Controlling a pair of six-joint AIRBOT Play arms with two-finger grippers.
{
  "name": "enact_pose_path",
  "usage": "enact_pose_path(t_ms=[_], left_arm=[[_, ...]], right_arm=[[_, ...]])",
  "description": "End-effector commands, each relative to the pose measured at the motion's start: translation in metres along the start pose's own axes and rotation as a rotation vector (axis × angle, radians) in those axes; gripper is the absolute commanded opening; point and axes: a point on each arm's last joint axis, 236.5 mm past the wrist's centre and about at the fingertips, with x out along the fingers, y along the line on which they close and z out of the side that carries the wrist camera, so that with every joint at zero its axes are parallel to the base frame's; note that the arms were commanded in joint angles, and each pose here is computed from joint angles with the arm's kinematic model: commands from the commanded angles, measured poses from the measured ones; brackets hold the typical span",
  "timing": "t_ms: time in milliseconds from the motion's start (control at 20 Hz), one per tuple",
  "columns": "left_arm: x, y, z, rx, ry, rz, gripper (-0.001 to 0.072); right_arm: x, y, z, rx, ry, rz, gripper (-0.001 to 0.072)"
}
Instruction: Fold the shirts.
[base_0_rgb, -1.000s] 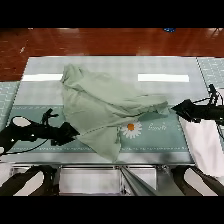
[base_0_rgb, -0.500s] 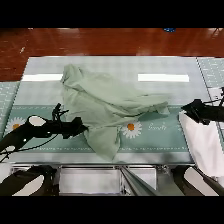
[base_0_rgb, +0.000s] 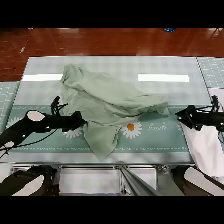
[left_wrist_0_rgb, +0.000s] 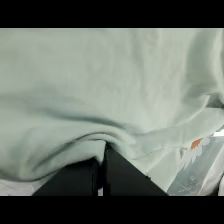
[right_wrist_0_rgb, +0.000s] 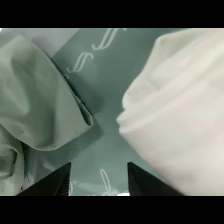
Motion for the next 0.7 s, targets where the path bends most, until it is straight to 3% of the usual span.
enact_pose_path(t_ms=[0, 300, 350, 450, 500, 650], left_arm=[[-0.001, -0.003, -0.008, 0.004, 0.037, -0.009, 0.0021], [0.000, -0.003, -0.009, 0.004, 0.041, -0.009, 0.0021], [-0.001, -0.003, -0.009, 0.004, 0.039, -0.009, 0.0021], [-0.001, -0.004, -0.007, 0.004, 0.034, -0.011, 0.0021], [-0.004, -0.006, 0.000, 0.000, 0.019, -0.018, 0.0021], [-0.035, -0.030, 0.046, 0.006, -0.087, -0.078, 0.0021]], right_arm=[[0.031, 0.004, 0.006, 0.001, 0.023, 0.004, 0.0405], [0.067, 0.035, 0.021, -0.043, 0.081, 0.006, 0.0403], [0.073, 0.041, 0.017, -0.065, 0.101, 0.005, 0.0351], [0.077, 0.052, 0.016, -0.103, 0.109, 0.008, 0.0075], [0.073, 0.060, 0.019, -0.133, 0.108, 0.021, 0.0023], [0.036, 0.109, 0.045, -0.259, 0.078, 0.095, 0.0022]])
